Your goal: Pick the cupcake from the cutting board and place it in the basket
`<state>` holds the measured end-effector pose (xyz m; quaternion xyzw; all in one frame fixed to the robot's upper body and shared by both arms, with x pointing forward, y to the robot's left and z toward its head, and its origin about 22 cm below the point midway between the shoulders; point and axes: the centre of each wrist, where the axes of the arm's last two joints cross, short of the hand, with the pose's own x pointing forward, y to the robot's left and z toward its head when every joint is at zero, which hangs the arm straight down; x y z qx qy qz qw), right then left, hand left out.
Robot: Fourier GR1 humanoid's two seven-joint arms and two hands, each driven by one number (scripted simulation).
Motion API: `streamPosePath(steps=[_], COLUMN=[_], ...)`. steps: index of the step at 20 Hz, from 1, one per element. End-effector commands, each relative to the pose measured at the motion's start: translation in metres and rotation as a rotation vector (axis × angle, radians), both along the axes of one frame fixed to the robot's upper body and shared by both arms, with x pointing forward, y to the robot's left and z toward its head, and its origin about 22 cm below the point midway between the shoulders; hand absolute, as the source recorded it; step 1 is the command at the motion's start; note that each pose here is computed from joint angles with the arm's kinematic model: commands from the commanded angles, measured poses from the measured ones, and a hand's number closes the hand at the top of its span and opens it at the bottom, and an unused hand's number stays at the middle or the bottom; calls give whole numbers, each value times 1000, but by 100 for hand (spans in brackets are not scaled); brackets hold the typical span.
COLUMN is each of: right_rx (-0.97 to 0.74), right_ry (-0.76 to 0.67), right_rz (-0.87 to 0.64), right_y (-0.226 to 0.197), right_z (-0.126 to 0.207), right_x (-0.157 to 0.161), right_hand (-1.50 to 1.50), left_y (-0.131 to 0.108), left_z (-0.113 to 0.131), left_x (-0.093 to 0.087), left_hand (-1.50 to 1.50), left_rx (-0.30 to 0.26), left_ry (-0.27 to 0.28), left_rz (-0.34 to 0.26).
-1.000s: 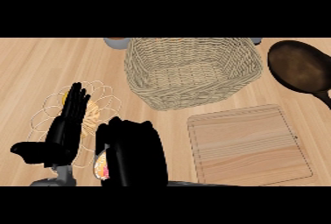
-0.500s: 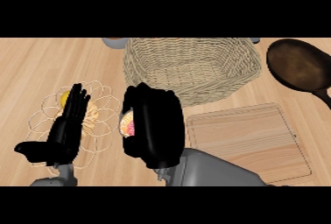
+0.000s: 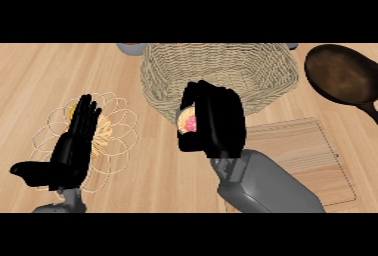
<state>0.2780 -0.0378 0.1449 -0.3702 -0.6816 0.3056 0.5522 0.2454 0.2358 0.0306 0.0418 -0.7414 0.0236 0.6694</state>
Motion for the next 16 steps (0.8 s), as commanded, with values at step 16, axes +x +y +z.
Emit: streamPosePath(steps=[16], right_rx=[-46], right_ry=[73], right_rz=[-20], right_y=[-45], right_z=[-75], right_x=[58], right_hand=[150], left_y=[10], left_z=[11], left_x=[-2], left_hand=[0], left_rx=[-4], left_ry=[-10], left_rz=[-7])
